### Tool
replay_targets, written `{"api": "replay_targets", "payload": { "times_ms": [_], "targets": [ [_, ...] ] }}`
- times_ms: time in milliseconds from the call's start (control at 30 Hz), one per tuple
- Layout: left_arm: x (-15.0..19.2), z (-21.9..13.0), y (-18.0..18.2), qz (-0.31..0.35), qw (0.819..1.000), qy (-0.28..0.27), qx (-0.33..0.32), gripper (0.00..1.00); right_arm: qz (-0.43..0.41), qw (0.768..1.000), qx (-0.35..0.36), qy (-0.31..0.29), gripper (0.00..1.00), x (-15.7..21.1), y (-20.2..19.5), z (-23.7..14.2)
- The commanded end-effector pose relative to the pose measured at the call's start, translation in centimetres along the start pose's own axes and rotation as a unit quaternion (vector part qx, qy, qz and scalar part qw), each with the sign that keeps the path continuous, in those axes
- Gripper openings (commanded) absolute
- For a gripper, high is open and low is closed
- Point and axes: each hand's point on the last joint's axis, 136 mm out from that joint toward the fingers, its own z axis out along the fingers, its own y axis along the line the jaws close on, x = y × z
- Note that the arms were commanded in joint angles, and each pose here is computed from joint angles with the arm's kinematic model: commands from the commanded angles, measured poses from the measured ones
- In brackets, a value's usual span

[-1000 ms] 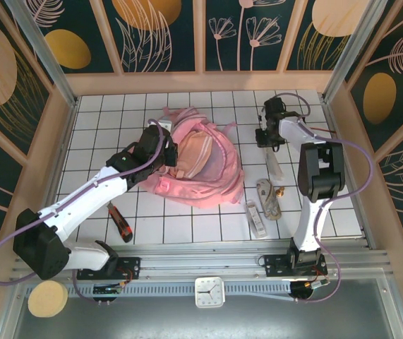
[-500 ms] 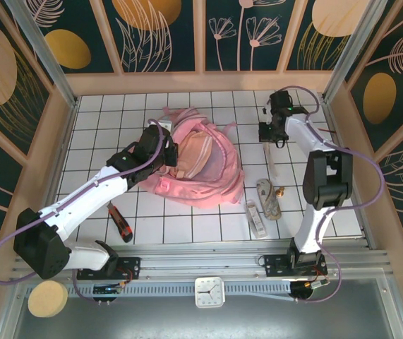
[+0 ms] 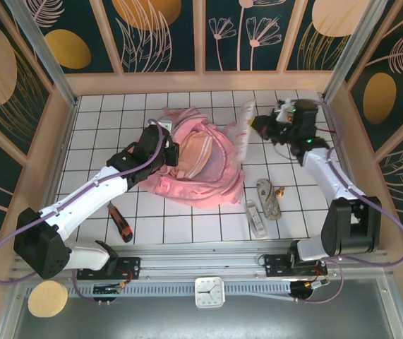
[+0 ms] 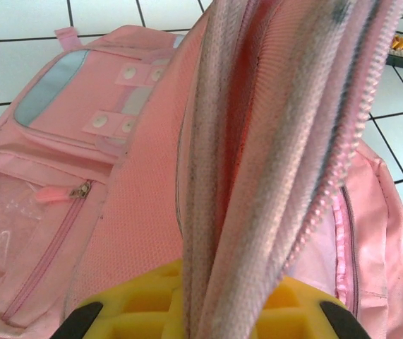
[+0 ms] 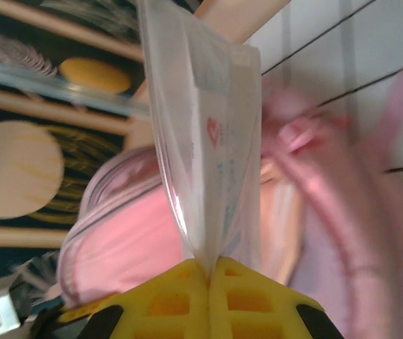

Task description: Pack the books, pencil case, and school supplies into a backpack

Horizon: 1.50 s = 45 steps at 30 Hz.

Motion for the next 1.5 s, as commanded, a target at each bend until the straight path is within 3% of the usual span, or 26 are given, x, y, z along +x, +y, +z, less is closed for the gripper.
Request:
{"api": "replay_targets", "payload": {
  "times_ms": [0, 133, 333, 800, 900, 1033, 1267, 1467],
  "targets": [
    [-3.6, -1.2, -2.1, -0.029, 0.996, -0.065, 0.054, 0.0, 0.041, 0.987, -0.154, 0.017, 0.0, 2.0, 5.6, 2.0],
    [-3.9, -1.4, -2.3, -0.031, 0.995, -0.07, 0.058, 0.0, 0.089, 0.976, -0.193, 0.037, 0.0, 4.8, 5.5, 5.2],
    [-4.9, -2.1, -3.0, -0.03, 0.993, -0.084, 0.077, 0.0, 0.168, 0.967, -0.177, 0.072, 0.0, 8.1, 3.3, 9.7],
    [-4.6, -3.6, -6.1, -0.014, 0.981, -0.082, 0.173, 0.0, 0.189, 0.981, -0.045, 0.001, 0.0, 6.4, -2.9, 17.2],
    [-4.1, -3.2, -6.1, -0.018, 0.982, -0.077, 0.174, 0.0, 0.167, 0.985, -0.028, 0.016, 0.0, 7.0, -3.1, 18.6],
    [-3.5, -2.5, -5.3, -0.017, 0.985, -0.073, 0.153, 0.0, 0.126, 0.99, 0.036, 0.055, 0.14, 8.6, -4.3, 18.7],
    [-3.3, -1.9, -4.2, -0.016, 0.99, -0.075, 0.121, 0.0, 0.013, 0.988, 0.132, 0.081, 0.65, 8.1, -2.0, 14.1],
    [-2.3, -1.3, -3.8, -0.018, 0.991, -0.065, 0.114, 0.0, -0.02, 0.98, 0.18, 0.077, 0.79, 8.5, -0.3, 8.3]
  ]
}}
